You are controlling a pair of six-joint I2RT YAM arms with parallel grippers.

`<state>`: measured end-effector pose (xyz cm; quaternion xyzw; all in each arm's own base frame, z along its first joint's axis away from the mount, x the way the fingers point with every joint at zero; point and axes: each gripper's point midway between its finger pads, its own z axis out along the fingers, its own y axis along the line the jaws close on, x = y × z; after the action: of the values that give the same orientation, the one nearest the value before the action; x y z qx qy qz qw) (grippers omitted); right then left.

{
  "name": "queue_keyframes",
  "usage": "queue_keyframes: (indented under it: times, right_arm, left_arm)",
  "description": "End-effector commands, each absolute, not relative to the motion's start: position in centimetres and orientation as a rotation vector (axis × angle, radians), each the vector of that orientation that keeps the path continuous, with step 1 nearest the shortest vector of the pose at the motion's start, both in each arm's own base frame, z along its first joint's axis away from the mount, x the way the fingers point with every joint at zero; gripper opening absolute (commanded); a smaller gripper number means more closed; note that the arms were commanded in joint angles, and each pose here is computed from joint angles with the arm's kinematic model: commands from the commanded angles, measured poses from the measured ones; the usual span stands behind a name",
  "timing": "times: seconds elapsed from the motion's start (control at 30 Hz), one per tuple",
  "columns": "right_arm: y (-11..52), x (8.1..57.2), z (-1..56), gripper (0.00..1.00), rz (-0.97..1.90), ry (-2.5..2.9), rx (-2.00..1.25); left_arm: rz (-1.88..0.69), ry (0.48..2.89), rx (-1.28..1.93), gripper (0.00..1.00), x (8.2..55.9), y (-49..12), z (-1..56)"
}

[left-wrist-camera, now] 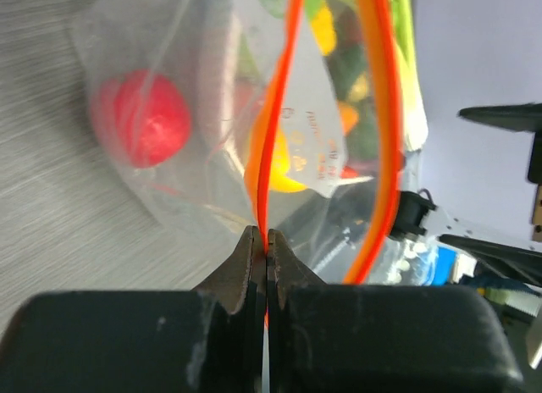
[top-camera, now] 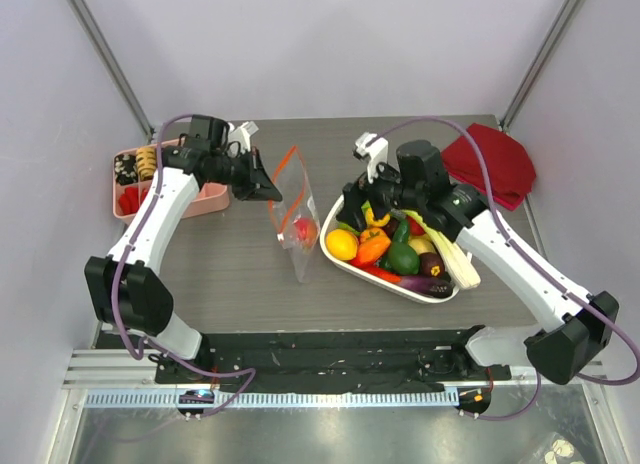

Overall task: Place the food in the zip-top bag and seal the zipper
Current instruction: Place the fake fruit in the zipper food storage bag, then pick up the fake fruit from the bin.

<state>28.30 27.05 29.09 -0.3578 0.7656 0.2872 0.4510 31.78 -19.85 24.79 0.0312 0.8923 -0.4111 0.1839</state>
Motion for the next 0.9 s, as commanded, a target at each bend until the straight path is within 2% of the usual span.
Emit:
queue_keyframes:
  times: [0.0, 0.17, 0.37, 0.63, 0.87]
  right_arm:
    - [25.4, 26.4, 24.1, 0.91, 0.673, 1.985, -0.992]
    - [26.2, 26.2, 21.1, 0.90, 0.723, 2.053, -1.045]
    - [27.2, 26.6, 20.1, 0.91, 0.752, 2.072, -1.070]
    - [27.5, 27.3, 16.5, 0.91, 0.691, 2.150, -1.066]
    - [28.2, 26.4, 14.7, 0.90, 0.744, 2.211, -1.074]
  left_arm:
    - [-0.989, 2.517, 0.037, 0.00, 32.5, -18.2, 24.5]
    - [-0.831, 2.522, 0.047, 0.00, 33.0, -16.5, 25.3]
    - [-0.762, 2.515, 0.141, 0.00, 31.3, -15.5, 27.7]
    - [-0.816, 2.627, 0.112, 0.00, 31.4, -16.8, 23.4]
    - [-0.891, 2.640, 0.079, 0.00, 32.5, -18.4, 21.9]
